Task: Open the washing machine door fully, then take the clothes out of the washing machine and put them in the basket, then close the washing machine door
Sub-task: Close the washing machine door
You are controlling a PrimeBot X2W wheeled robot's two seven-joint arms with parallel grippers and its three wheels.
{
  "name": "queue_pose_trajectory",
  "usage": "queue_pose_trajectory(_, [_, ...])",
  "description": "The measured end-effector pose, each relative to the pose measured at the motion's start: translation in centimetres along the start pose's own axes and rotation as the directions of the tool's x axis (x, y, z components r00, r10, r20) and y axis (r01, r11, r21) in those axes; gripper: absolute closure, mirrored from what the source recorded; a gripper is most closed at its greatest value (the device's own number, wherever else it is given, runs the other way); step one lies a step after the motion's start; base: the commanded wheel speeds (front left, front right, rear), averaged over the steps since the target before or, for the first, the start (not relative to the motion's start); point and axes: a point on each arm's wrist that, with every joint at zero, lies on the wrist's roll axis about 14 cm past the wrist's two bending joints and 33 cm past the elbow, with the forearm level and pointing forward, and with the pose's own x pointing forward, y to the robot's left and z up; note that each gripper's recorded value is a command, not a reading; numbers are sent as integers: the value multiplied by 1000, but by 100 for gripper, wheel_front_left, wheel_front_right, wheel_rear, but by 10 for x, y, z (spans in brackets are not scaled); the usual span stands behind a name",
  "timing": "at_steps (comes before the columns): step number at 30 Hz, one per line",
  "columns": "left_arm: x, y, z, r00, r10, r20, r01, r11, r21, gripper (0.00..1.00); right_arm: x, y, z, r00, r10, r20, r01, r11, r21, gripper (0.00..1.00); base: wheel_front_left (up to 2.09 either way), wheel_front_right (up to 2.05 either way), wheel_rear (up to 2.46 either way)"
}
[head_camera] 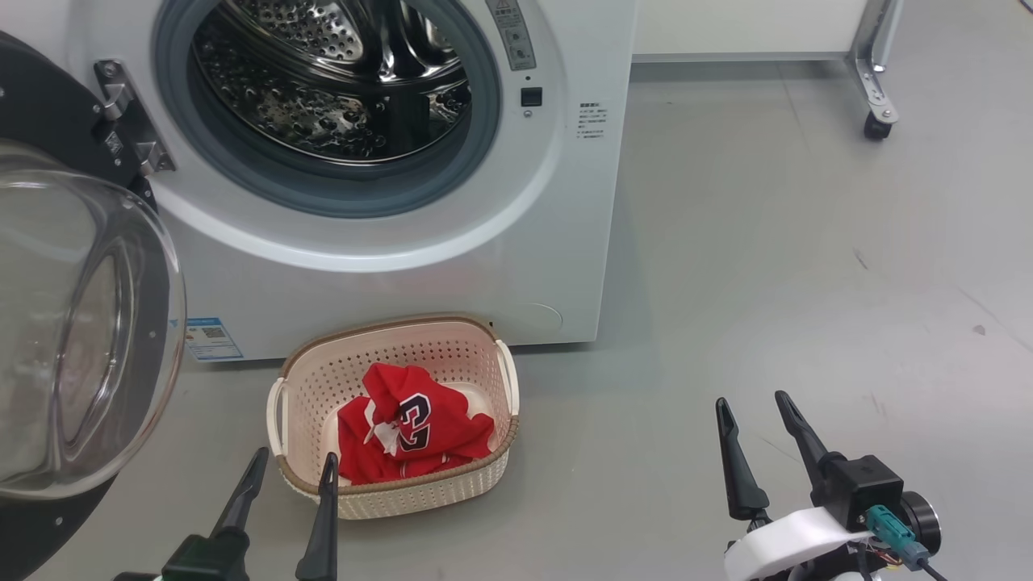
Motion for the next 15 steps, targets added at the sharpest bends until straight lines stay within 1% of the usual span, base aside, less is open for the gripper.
queue_pose_trajectory(7, [-7,12,1,999,44,4,-44,999,-2,0,7,11,0,999,38,0,-38,999,-4,0,0,0,0])
queue_pose_trajectory(15, [-20,35,10,989,144,42,-143,990,-13,0,19,33,-4,993,118,-14,-118,993,-9,0,0,0,0])
